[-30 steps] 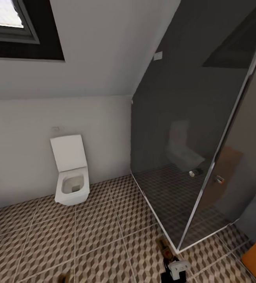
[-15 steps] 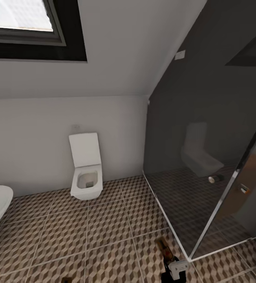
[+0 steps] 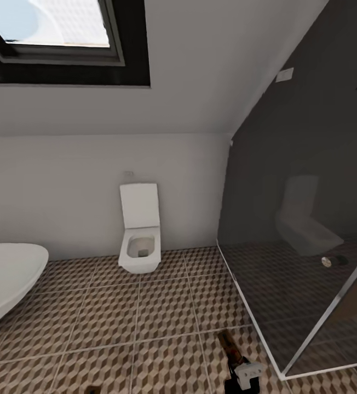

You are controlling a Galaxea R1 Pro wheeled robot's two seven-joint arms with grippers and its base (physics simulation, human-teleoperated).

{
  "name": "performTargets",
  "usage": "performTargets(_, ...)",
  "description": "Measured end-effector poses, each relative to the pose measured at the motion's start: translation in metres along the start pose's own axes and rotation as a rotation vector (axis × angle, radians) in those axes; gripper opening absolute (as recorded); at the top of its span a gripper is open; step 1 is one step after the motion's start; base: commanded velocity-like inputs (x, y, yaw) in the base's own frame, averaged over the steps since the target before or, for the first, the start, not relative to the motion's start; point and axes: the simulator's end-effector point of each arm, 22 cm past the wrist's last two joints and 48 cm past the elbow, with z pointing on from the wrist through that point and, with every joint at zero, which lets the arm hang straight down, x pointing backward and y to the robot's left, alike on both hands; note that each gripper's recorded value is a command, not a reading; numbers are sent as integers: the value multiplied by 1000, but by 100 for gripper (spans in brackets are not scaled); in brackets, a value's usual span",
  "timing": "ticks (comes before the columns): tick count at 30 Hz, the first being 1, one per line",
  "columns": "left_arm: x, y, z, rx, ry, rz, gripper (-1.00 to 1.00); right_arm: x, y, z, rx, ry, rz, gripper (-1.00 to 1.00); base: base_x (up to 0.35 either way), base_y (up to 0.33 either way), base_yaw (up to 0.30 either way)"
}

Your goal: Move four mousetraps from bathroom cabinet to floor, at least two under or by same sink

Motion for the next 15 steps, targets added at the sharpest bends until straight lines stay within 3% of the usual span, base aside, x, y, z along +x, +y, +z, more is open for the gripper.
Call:
performTargets(11,0,0,0,0,0,0,-100,-1,3,0,-3,-1,3,-100,0,0,254)
performTargets(15,0,0,0,0,0,0,-100,-1,3,0,-4,-1,3,-100,0,0,106)
